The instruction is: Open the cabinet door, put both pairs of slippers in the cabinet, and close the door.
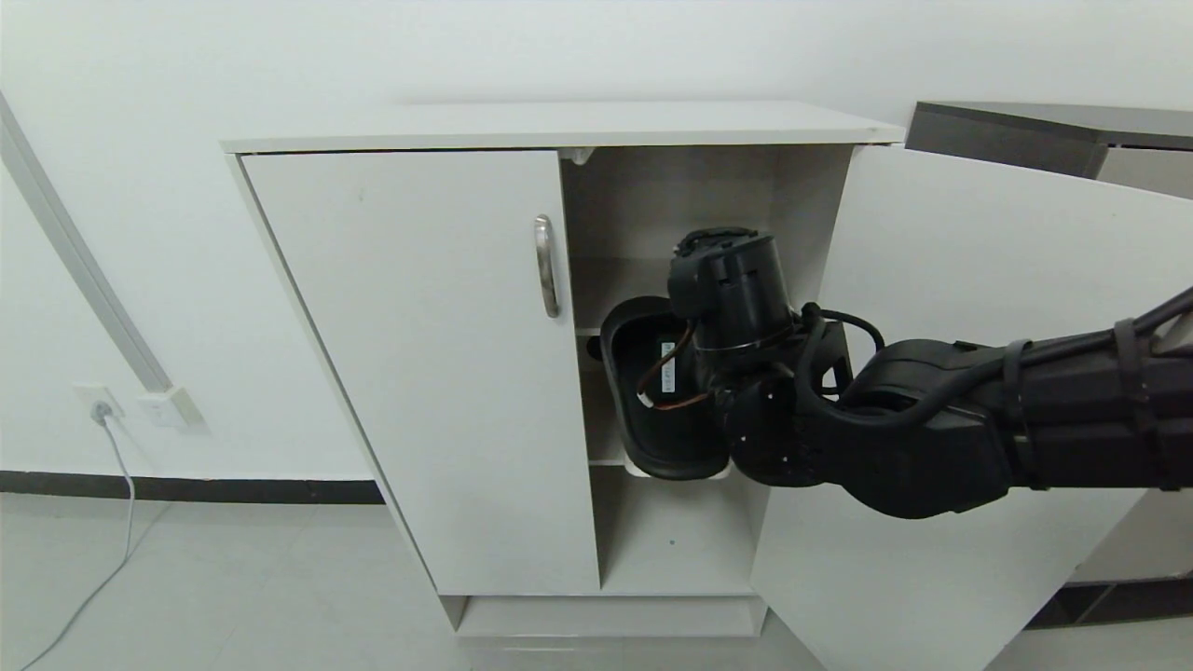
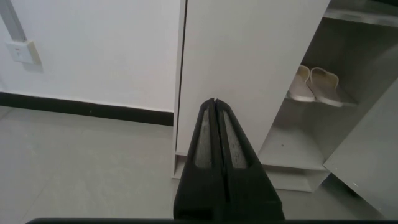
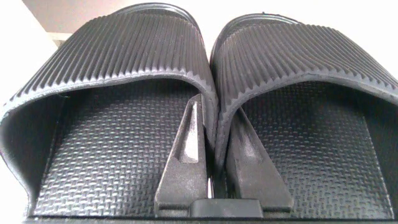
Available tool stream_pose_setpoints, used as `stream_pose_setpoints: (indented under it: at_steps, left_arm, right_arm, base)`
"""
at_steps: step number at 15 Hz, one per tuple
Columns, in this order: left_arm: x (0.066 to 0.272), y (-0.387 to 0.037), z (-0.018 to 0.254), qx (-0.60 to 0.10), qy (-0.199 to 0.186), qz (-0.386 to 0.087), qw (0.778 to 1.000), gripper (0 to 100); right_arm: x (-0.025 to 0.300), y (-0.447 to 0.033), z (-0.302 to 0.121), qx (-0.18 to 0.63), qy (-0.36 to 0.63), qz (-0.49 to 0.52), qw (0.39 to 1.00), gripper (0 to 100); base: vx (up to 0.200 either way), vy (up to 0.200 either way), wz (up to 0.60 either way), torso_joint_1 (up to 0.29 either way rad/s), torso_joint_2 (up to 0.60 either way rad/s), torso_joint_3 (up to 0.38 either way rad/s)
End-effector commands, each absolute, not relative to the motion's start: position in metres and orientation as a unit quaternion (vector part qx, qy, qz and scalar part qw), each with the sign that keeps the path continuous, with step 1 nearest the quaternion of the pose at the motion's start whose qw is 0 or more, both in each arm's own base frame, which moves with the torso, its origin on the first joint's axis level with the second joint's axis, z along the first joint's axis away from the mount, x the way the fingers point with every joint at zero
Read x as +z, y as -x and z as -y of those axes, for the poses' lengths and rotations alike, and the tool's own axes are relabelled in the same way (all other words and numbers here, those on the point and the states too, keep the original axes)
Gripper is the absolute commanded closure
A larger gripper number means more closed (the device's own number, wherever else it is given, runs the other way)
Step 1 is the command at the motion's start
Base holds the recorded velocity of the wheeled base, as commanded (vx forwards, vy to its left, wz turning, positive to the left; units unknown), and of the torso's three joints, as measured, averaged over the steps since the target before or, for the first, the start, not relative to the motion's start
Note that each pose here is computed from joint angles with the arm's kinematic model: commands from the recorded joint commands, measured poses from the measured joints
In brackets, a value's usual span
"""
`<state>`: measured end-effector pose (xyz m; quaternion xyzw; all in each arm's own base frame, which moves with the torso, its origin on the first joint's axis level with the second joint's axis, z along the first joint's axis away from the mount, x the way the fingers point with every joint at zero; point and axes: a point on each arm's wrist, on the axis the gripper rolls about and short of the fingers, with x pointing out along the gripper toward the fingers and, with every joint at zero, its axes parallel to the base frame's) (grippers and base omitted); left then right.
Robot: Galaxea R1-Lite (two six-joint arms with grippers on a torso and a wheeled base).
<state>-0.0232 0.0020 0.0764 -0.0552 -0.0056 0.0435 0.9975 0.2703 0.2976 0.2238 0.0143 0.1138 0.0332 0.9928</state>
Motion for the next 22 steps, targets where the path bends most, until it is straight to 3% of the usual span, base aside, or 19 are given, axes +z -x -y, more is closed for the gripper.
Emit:
stream_pose_setpoints:
  at_steps: [1,4,15,22]
  left_arm:
    - [0.077,0.023,-0.002,0.043,0.055,0.005,0.998,100]
    - [0.076,0.023,-0.002,0.043,0.055,0.004,0.998,100]
    - [0.076,0.023,-0.002,0.042,0.054,0.004,0.998,100]
    - [0.076,0.023,-0.002,0.042,0.055,0.005,0.998,100]
  right_arm:
    - [0.218,-0.270,-0.297,0.032,-0.013,-0.121,0.992,100]
    - [0.217,-0.270,-0.296,0.030,-0.013,-0.122,0.992,100]
    - [0.215,-0.271,-0.296,0.026,-0.011,-0.122,0.992,100]
    - [0.211,-0.302,-0.297,0.005,-0.016,-0.115,0.993,100]
  base:
    - [0.000,0.000,0.00,0.000,0.00,0.000]
    - [0.000,0.000,0.00,0.000,0.00,0.000]
    - [0.200,0.000,0.00,0.000,0.00,0.001]
    - [0.000,0.000,0.00,0.000,0.00,0.000]
